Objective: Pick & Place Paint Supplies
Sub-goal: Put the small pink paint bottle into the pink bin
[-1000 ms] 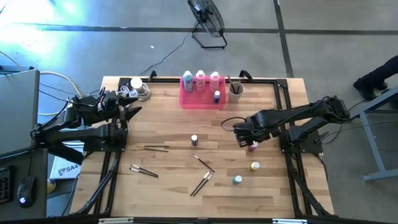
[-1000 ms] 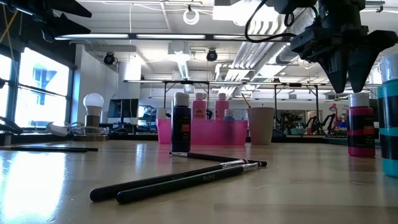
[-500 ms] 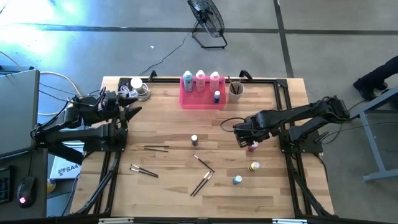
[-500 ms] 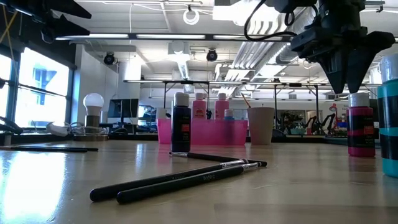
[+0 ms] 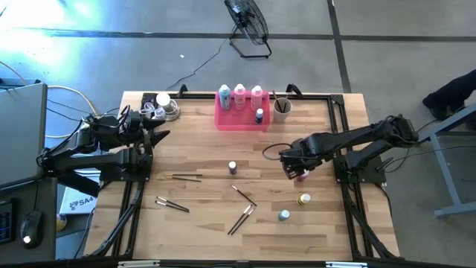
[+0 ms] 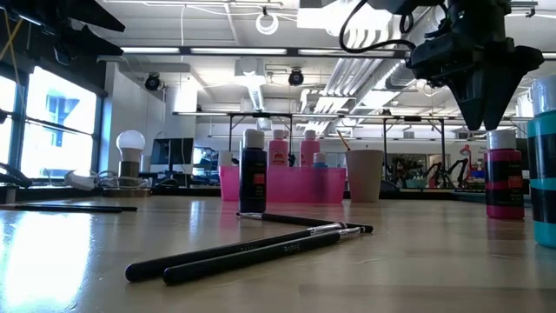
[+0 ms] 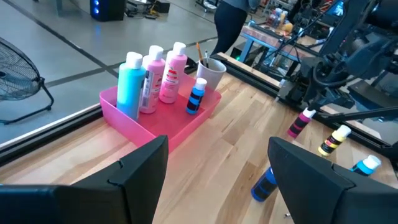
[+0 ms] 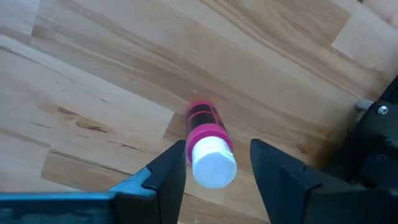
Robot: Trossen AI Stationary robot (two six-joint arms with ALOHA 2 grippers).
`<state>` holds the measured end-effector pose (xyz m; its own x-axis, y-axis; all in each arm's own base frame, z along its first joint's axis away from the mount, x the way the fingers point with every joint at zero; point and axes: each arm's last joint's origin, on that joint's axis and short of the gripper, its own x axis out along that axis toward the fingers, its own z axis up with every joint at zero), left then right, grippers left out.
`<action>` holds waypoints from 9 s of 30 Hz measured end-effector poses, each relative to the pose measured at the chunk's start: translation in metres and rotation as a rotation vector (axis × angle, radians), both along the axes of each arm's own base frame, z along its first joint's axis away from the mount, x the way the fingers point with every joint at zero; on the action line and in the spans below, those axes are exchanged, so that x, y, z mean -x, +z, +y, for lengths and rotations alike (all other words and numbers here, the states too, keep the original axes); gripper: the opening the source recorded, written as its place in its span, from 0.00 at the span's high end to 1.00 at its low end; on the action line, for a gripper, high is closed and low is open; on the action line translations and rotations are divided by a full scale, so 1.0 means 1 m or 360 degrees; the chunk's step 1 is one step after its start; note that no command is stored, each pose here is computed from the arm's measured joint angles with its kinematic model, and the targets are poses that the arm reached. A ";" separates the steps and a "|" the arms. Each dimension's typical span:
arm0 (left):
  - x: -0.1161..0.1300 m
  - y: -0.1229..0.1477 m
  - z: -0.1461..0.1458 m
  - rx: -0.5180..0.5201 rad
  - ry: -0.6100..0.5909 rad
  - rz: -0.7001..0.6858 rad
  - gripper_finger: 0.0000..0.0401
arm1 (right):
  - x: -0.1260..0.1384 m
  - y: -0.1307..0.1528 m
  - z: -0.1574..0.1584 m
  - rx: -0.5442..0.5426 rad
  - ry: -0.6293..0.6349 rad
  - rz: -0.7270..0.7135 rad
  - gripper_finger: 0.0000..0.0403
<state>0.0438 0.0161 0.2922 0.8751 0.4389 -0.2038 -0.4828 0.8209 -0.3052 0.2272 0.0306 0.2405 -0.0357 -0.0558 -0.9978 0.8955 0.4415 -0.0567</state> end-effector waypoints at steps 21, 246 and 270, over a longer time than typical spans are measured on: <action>0.000 0.000 0.000 0.0000 -0.0005 0.0000 0.32 | 0.005 -0.024 0.017 -0.0001 0.0068 -0.0033 0.57; 0.001 -0.006 0.000 0.0010 0.0006 0.0097 0.32 | 0.006 -0.024 0.016 -0.0118 0.0769 0.0014 0.47; 0.001 -0.006 0.000 0.0010 0.0006 0.0097 0.32 | 0.006 -0.024 0.015 -0.0077 0.0770 0.0033 0.53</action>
